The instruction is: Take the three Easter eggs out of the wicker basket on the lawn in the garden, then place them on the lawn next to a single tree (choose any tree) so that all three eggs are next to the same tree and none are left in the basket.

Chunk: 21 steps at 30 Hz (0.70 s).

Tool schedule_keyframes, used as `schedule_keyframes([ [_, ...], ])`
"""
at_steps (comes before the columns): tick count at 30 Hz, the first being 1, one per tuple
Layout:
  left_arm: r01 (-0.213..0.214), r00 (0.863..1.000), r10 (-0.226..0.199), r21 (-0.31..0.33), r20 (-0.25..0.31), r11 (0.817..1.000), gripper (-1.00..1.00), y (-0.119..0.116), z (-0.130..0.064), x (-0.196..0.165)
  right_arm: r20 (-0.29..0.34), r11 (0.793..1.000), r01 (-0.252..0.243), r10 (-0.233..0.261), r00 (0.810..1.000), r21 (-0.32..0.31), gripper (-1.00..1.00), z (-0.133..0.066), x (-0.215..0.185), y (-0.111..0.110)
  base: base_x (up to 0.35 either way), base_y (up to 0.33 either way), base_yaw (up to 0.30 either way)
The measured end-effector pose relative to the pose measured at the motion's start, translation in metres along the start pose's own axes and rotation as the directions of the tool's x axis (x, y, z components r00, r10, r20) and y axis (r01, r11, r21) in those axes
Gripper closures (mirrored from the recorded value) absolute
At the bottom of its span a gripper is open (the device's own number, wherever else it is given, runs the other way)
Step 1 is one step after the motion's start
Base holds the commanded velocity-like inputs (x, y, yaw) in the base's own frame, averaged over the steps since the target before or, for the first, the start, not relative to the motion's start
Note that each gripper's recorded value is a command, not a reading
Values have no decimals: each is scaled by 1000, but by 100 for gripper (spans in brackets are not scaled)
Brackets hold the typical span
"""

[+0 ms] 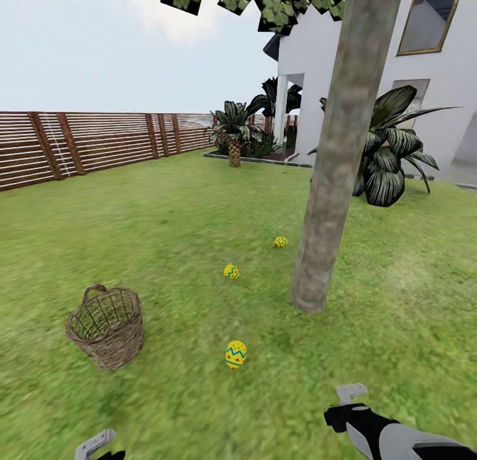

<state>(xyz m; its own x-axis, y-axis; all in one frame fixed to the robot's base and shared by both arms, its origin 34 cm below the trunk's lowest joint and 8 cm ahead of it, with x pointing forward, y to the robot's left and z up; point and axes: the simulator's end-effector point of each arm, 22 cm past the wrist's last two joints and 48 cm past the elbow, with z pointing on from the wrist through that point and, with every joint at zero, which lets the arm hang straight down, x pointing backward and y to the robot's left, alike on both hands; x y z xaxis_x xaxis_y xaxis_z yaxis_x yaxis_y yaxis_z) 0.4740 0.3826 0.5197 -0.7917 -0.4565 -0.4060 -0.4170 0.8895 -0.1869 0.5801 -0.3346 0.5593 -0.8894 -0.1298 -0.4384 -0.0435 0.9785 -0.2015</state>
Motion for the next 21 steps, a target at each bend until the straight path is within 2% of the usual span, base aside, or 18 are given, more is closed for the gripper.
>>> schedule_keyframes([
  [5,-3,1000,3,7,-10,1000,-100,-7,-6,3,-18,1000,0,0,1000,19,-100,-6,6,-15,0,0,0],
  [13,-5,1000,5,8,-14,1000,-100,-10,-18,-1,-25,1000,0,0,1000,29,-100,-17,2,-23,0,0,0],
  [18,-6,1000,6,10,-17,1000,-100,-12,-25,-3,-66,996,9,-3,998,92,-100,-25,8,-40,0,0,0],
  [21,-6,1000,6,13,-21,1000,-100,-16,-28,-2,-97,997,15,-7,995,76,-100,-30,13,-36,0,0,0],
])
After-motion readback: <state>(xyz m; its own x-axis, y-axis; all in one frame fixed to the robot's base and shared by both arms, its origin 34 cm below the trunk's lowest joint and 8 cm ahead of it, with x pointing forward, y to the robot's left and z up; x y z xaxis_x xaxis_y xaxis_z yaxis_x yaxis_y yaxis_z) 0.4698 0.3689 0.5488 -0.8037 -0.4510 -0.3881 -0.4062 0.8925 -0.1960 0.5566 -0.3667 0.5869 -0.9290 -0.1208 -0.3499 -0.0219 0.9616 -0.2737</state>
